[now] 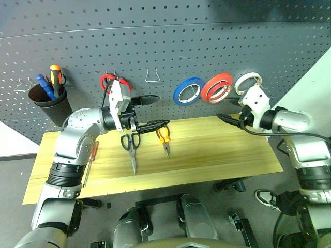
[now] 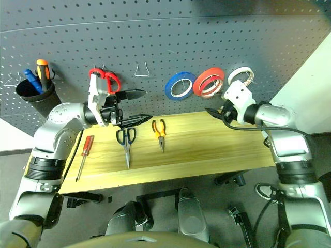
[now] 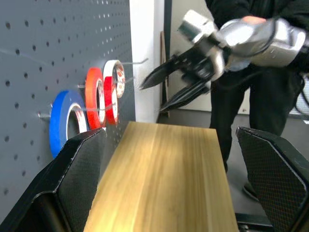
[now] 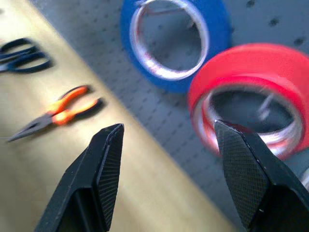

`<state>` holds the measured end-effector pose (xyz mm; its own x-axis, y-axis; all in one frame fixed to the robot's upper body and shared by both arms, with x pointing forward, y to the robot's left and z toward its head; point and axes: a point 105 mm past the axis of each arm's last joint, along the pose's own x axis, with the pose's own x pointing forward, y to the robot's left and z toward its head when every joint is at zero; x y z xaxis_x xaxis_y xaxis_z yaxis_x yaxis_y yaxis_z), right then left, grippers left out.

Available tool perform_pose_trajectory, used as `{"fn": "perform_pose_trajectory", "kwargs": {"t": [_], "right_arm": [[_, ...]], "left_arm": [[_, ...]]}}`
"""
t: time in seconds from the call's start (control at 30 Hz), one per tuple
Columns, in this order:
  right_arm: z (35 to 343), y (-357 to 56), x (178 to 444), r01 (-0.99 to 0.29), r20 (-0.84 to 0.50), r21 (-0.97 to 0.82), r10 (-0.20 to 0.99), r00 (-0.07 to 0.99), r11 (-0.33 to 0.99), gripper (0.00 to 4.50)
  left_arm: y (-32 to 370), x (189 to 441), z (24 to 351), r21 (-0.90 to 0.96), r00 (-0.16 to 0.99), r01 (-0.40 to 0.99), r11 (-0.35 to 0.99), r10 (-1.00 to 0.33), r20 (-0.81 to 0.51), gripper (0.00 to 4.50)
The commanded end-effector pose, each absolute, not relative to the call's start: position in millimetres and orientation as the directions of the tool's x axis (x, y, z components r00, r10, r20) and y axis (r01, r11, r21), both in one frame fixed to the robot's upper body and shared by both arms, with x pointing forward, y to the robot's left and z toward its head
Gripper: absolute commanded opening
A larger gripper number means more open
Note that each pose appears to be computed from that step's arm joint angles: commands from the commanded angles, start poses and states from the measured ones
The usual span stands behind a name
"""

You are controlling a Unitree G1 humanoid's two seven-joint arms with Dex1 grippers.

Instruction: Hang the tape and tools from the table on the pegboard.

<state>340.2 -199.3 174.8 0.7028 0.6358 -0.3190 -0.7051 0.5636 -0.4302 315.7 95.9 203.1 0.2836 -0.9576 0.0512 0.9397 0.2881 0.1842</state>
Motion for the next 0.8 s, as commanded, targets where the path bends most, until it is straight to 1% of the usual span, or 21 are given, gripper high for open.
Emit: {"fn": "perform_pose_trajectory", "kwargs": {"t": [0.03,0.17,0.23,0.3,0.37,0.4,0.43,0.5,0.67,0.73,0.8], "right_arm": [[187,-190,320,-0.761,-0.326,-0.383,0.695,0.641,0.523,3.12],[168,-175,317,-0.796,-0.383,-0.274,0.698,0.605,0.540,3.12],[161,-167,324,-0.783,-0.382,-0.232,0.686,0.619,0.577,3.12],[152,-153,335,-0.753,-0.354,-0.186,0.671,0.651,0.632,3.48],[144,-144,338,-0.748,-0.350,-0.128,0.676,0.649,0.651,4.01],[136,-139,340,-0.739,-0.373,-0.086,0.667,0.645,0.668,4.37],[128,-133,341,-0.734,-0.398,-0.057,0.659,0.639,0.677,4.47],[119,-121,343,-0.727,-0.433,-0.027,0.648,0.627,0.686,4.47],[113,-106,347,-0.707,-0.480,-0.006,0.618,0.622,0.707,4.47],[105,-103,354,-0.650,-0.535,0.015,0.556,0.637,0.760,4.47],[100,-103,365,-0.564,-0.577,0.036,0.478,0.662,0.825,4.47]], "left_arm": [[100,312,209,0.214,0.295,0.929,0.301,-0.953,0.063,4.50],[108,314,196,0.200,0.345,0.918,0.341,-0.939,0.017,4.50],[114,313,188,0.186,0.373,0.913,0.364,-0.928,-0.014,4.50],[124,312,170,0.163,0.415,0.904,0.396,-0.904,-0.103,4.50],[131,310,156,0.151,0.440,0.896,0.418,-0.881,-0.171,4.50],[135,309,146,0.135,0.458,0.889,0.438,-0.863,-0.212,4.50],[139,307,137,0.116,0.475,0.880,0.461,-0.845,-0.244,4.50],[143,305,124,0.081,0.505,0.860,0.504,-0.818,-0.276,4.50],[152,305,105,0.060,0.570,0.808,0.585,-0.754,-0.327,4.50],[160,307,97,0.066,0.605,0.777,0.626,-0.713,-0.354,4.50],[165,309,95,0.081,0.628,0.759,0.646,-0.693,-0.353,4.50]]}}
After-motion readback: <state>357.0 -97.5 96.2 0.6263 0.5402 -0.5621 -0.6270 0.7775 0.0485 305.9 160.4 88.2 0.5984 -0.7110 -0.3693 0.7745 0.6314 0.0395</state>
